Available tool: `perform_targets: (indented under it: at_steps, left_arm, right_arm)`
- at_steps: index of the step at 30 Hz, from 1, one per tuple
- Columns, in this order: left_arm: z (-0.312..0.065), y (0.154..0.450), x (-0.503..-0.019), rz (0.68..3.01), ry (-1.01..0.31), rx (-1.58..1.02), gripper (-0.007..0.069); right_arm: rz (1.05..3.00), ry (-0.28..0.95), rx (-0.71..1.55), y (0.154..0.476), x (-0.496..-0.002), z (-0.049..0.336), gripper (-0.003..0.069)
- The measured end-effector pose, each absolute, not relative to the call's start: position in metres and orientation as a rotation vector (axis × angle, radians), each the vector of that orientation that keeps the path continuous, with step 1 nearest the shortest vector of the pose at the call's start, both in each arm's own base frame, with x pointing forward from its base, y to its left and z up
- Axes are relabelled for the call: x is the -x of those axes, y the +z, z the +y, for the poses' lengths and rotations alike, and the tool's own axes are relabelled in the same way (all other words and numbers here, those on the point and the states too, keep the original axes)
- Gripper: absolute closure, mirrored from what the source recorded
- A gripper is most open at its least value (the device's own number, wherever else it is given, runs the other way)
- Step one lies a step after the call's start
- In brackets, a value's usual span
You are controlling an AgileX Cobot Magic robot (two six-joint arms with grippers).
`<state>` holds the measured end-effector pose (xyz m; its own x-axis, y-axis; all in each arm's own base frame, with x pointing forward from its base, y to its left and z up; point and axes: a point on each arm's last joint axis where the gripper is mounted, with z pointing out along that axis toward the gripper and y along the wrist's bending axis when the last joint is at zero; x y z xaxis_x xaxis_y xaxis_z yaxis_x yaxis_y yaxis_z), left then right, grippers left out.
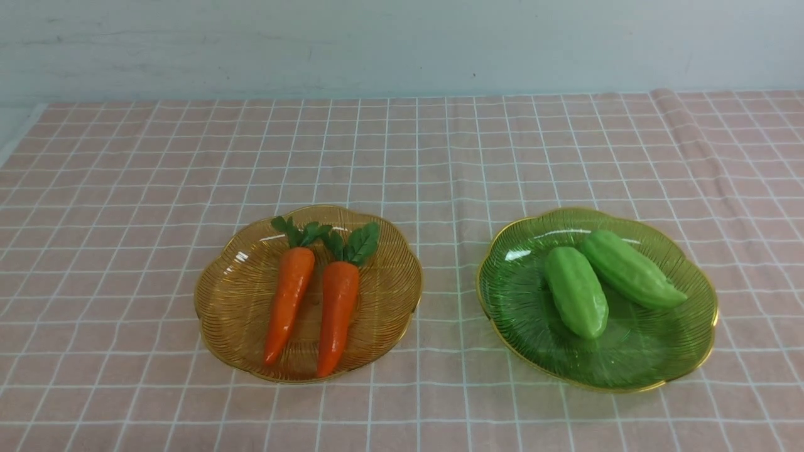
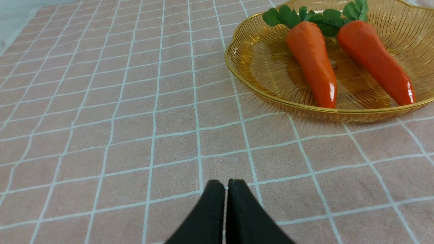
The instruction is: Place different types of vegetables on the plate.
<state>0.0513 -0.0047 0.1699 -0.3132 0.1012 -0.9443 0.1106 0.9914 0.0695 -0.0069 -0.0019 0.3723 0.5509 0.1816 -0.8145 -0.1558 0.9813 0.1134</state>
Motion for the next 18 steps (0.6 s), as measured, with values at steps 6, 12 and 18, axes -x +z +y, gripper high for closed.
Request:
perform_targets:
  at_steps: [6, 12, 18]
  left_arm:
    - [-0.005, 0.17, -0.051, 1.892, -0.009, -0.153, 0.0628]
    - [-0.005, 0.17, -0.051, 1.892, -0.009, -0.153, 0.0628]
    - [-0.005, 0.17, -0.051, 1.892, -0.009, -0.153, 0.0628]
  right_arm:
    - [0.976, 0.123, 0.016, 0.371, 0.006, -0.001, 0.0674]
    - [1.159, -0.056, 0.131, 0.332, -0.017, 0.002, 0.0674]
    - [1.379, -0.116, 0.139, 0.271, -0.043, 0.002, 0.0674]
